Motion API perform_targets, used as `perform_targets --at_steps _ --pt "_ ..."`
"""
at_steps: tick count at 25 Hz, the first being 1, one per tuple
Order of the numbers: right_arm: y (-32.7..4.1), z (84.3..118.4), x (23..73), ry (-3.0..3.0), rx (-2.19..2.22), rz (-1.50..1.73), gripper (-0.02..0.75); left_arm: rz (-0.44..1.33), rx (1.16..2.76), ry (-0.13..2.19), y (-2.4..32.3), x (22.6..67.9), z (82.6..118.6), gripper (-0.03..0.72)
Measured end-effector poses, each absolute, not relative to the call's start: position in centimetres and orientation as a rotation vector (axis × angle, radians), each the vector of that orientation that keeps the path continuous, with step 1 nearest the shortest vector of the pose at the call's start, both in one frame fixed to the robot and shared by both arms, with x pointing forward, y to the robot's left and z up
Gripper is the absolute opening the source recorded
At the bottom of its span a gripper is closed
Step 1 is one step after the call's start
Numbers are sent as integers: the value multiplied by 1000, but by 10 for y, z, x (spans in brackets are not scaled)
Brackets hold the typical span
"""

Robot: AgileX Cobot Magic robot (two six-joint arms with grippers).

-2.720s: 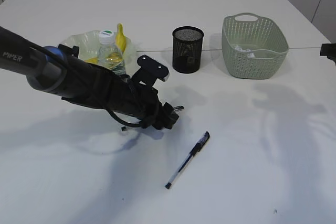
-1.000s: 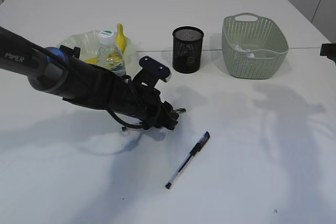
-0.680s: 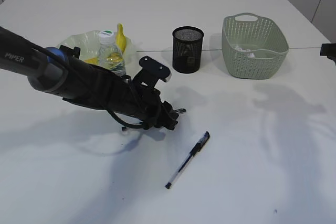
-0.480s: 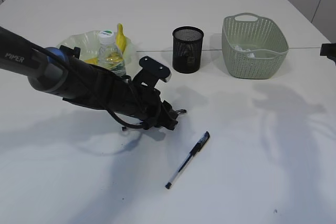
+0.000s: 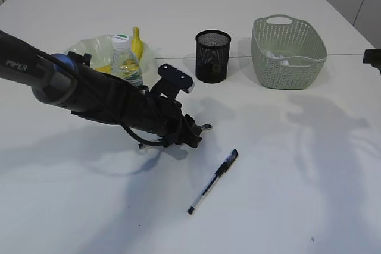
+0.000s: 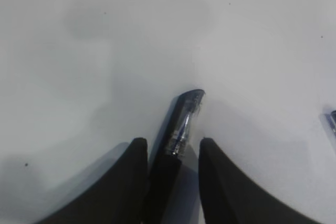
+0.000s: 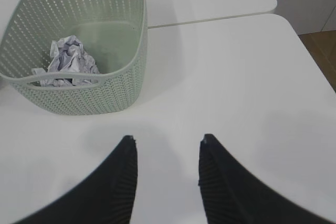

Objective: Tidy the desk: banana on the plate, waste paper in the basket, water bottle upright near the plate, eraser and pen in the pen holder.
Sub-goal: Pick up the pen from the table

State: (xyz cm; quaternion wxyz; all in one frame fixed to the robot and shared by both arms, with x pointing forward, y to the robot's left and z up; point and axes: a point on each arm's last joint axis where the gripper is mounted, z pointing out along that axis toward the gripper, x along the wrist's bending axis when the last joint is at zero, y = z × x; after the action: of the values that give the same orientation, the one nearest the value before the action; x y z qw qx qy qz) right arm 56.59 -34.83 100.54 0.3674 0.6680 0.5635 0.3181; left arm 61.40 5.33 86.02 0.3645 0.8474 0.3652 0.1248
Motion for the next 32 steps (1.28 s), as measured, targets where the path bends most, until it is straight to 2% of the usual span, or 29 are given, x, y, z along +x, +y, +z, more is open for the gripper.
perform_targets --at_steps 13,20,32 --pt "-348 1005 566 1448 1716 817 300 307 2174 932 52 613 861 221" --pt "-348 1005 566 1448 1716 817 300 303 2173 929 52 613 861 98" --pt "-348 1005 566 1448 1716 817 300 273 2144 948 50 613 862 77"
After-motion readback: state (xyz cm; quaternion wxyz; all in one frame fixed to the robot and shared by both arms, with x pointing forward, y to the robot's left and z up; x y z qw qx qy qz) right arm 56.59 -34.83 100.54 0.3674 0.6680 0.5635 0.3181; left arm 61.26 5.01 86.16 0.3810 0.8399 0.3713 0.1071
